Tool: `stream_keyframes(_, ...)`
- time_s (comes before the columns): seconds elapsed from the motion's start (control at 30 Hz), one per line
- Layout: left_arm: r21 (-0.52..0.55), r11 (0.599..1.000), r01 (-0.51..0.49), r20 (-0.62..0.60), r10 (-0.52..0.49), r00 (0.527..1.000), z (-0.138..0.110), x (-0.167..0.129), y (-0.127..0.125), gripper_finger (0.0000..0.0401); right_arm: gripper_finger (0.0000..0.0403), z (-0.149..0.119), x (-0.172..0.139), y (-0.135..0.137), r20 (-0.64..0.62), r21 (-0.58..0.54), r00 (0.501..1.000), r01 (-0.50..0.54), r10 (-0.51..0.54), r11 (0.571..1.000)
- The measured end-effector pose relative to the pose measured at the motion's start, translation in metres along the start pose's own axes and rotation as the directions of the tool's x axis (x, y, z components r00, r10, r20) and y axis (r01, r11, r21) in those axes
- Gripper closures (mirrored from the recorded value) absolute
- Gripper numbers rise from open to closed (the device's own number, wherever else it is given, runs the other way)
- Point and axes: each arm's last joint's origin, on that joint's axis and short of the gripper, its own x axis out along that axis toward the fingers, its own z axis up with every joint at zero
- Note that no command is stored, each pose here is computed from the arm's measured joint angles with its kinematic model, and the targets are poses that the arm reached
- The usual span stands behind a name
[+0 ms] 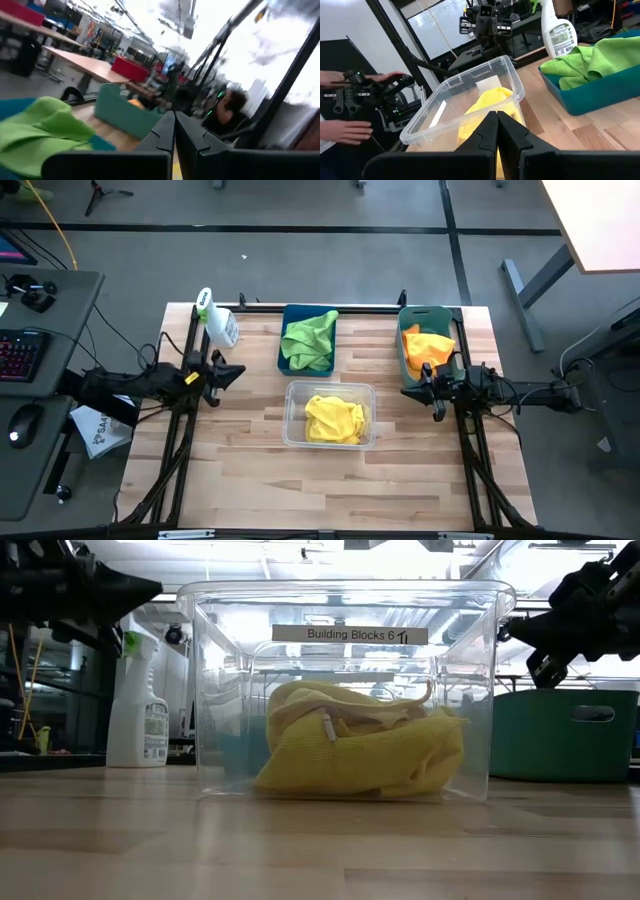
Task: Sort microfiber towel by color & place in baskets
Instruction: Return to Home Position
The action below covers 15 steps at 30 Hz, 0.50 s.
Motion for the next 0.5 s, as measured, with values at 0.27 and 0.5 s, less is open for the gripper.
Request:
stream_keyframes(0.27,0.299,0.953,0.057,-0.154,-0.011,0.988,-0.013,-0.001,0.004,0.0401,0.0402,0.000,0.000,0.000,0.000,0.000,1.000,0.000,0.000,1.000)
stream_keyframes(0.5,0.387,0.909,0.153,-0.233,-0.064,0.970,-0.019,-0.002,0.004,0.0400,0.0402,0.000,0.000,0.000,-0.002,0.000,1.000,0.000,0.000,1.000)
